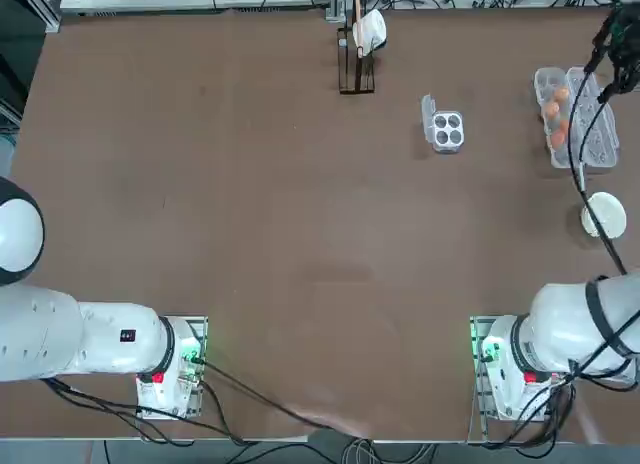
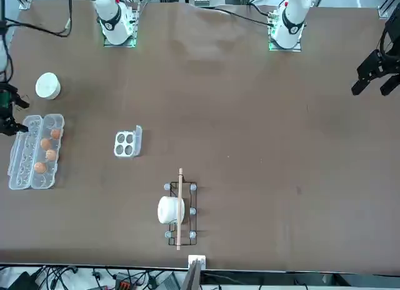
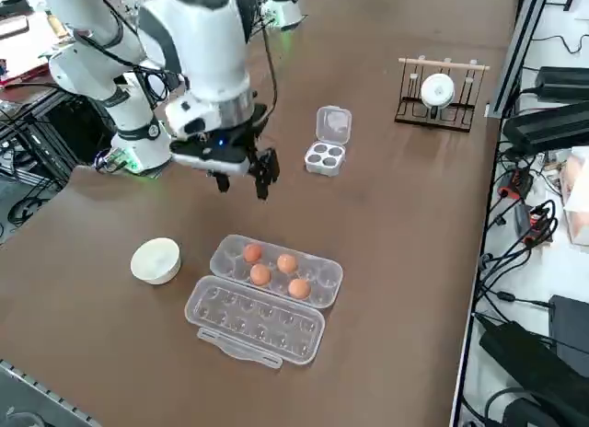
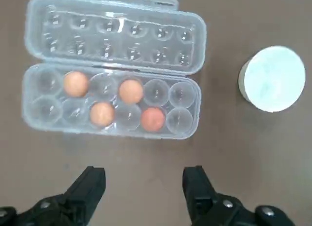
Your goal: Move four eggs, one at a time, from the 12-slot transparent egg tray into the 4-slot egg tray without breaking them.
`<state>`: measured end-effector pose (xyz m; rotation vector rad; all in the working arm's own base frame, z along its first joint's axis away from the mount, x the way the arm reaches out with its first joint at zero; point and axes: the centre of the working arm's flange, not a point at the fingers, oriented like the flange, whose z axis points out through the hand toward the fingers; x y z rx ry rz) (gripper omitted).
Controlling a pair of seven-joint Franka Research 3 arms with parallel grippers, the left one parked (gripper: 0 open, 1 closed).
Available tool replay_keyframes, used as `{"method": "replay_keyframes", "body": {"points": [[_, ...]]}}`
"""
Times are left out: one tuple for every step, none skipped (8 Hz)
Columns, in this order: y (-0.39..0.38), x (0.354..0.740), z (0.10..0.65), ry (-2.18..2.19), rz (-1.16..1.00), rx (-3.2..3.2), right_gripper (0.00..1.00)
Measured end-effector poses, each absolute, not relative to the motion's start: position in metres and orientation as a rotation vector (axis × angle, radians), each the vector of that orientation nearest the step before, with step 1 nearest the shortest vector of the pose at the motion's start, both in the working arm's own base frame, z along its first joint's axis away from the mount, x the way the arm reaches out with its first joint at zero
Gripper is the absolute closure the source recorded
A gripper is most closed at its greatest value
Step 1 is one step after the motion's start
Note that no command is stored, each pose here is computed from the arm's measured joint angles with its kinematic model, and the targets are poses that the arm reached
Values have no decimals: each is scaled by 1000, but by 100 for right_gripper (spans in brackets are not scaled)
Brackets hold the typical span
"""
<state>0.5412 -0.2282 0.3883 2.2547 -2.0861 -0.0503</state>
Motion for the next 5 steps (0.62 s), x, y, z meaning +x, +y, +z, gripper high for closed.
{"method": "replay_keyframes", "body": {"points": [[-231,536,363,-2143,-66,2194,4],[-233,535,340,-2174,-88,2152,5],[-236,538,320,-2188,-91,2135,6],[-239,541,303,-2196,-80,2132,6],[-242,543,288,-2200,-80,2127,8]]}}
